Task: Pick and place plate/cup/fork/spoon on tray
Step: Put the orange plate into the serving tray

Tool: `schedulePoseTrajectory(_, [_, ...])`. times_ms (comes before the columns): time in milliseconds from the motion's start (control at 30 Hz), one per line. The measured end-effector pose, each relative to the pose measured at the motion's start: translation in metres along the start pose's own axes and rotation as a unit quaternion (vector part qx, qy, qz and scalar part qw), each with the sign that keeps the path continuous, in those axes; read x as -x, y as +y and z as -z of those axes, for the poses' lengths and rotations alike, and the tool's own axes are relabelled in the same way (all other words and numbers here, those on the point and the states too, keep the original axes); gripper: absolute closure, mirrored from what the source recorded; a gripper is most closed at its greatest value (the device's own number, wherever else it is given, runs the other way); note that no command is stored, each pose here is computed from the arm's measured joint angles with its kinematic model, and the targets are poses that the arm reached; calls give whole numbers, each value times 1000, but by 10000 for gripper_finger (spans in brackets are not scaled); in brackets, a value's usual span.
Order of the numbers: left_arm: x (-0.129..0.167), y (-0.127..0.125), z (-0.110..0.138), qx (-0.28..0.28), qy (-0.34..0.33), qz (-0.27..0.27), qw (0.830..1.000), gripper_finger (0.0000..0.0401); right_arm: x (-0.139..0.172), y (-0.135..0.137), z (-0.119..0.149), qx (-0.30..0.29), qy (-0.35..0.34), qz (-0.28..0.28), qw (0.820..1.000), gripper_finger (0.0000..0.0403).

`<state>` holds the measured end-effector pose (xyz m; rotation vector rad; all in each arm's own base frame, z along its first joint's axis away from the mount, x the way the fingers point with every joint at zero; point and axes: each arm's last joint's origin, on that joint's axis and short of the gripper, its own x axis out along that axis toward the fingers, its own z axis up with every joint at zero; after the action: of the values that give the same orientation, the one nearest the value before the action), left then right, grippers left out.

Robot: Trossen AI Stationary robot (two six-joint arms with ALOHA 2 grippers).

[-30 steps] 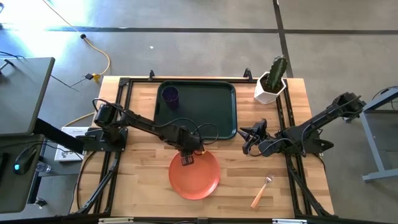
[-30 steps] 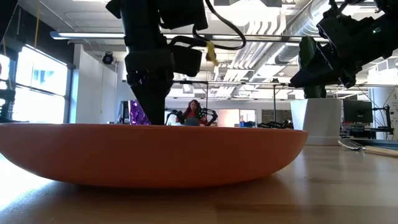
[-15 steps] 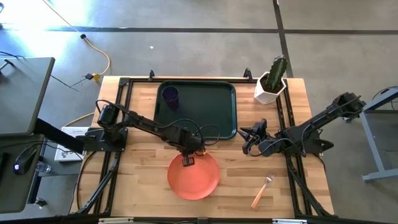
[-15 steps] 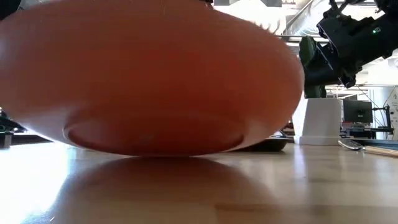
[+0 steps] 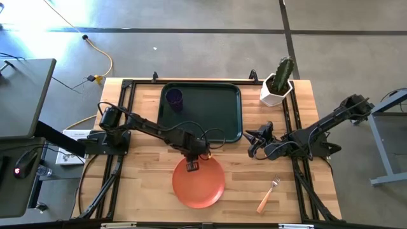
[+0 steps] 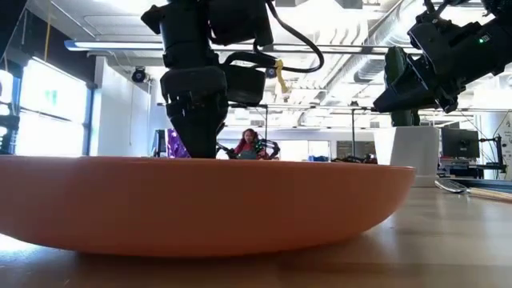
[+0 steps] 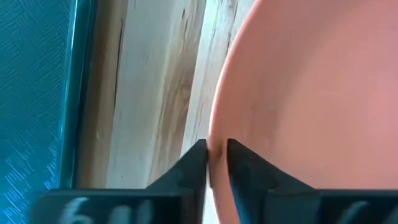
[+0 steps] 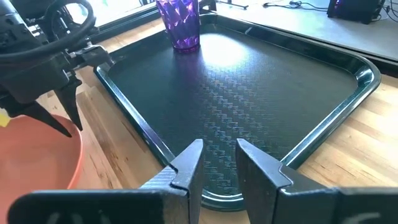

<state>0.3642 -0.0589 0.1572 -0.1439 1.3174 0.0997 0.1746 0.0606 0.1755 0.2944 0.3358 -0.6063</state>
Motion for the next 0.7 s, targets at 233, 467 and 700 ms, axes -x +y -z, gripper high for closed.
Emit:
schedulePoseTrajectory(233, [1, 8, -3, 17, 0, 14, 1000, 391, 0, 0, 0, 0, 0, 0, 1000, 320])
schedulePoseTrajectory(467, [30, 23, -15, 39, -68, 32, 996, 398, 0, 0, 0, 0, 0, 0, 1000, 320])
schedulePoseTrajectory(700, [91, 64, -20, 99, -179, -25, 979, 399, 0, 0, 0, 1, 2, -1, 1000, 320])
